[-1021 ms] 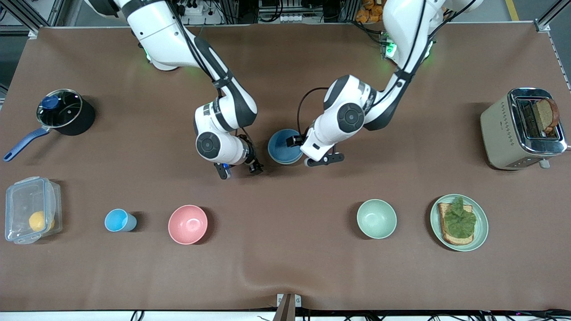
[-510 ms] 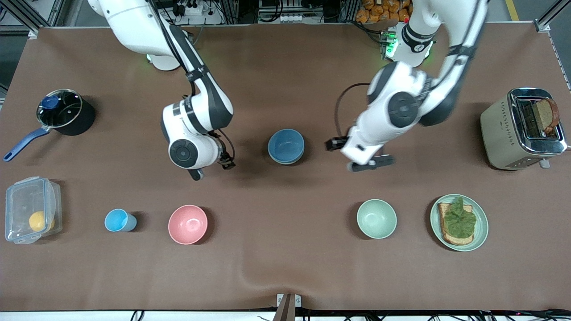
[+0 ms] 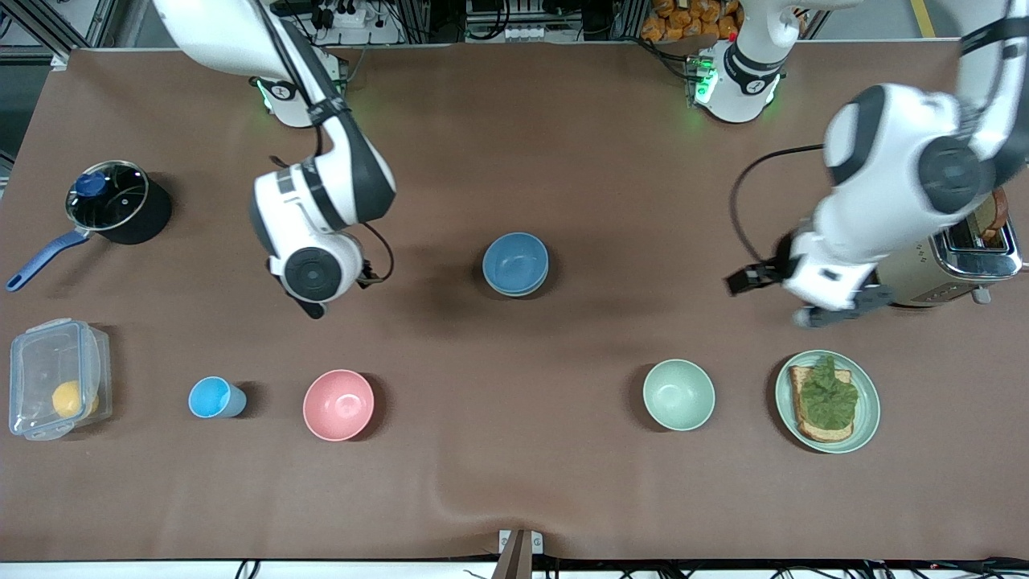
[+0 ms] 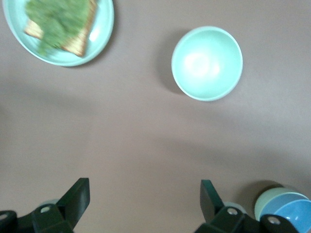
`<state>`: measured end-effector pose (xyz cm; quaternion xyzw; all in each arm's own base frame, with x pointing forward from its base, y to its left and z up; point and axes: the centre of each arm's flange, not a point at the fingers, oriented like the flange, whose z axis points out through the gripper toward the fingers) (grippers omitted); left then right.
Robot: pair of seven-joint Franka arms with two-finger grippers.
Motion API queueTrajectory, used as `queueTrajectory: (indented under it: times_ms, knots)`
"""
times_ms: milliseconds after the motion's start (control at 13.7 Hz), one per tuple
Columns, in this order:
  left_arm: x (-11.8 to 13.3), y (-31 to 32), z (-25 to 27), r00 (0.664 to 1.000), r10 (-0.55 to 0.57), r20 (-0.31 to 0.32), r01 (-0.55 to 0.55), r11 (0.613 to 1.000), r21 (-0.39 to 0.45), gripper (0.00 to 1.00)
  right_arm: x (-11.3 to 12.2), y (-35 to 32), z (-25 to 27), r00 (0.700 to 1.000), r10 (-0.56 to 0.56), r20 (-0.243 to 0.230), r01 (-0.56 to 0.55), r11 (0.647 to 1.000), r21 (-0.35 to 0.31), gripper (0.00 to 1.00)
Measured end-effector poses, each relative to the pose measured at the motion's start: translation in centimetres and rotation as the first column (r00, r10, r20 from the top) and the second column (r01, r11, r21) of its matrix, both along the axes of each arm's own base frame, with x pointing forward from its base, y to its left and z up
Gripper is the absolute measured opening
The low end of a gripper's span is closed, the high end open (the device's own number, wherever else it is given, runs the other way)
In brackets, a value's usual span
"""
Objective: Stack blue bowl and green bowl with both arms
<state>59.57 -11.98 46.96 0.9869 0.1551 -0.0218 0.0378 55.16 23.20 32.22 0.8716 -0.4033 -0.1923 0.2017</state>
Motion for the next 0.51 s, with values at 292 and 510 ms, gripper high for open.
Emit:
queueTrajectory:
  times_ms: [292, 510]
  knots:
    - [0.0, 3.5, 4.3, 0.998, 0.009, 0.062, -0.008, 1.0, -0.006, 1.0, 1.6, -3.9, 4.0, 0.995, 0.101, 0.012, -0.101, 0.995, -0.004, 1.0]
    - [-1.2, 2.2, 7.7, 0.997, -0.02, 0.077, 0.02, 1.0, -0.006, 1.0, 3.0, -7.5, 6.6, 0.981, 0.193, 0.008, -0.193, 0.98, 0.055, 1.0]
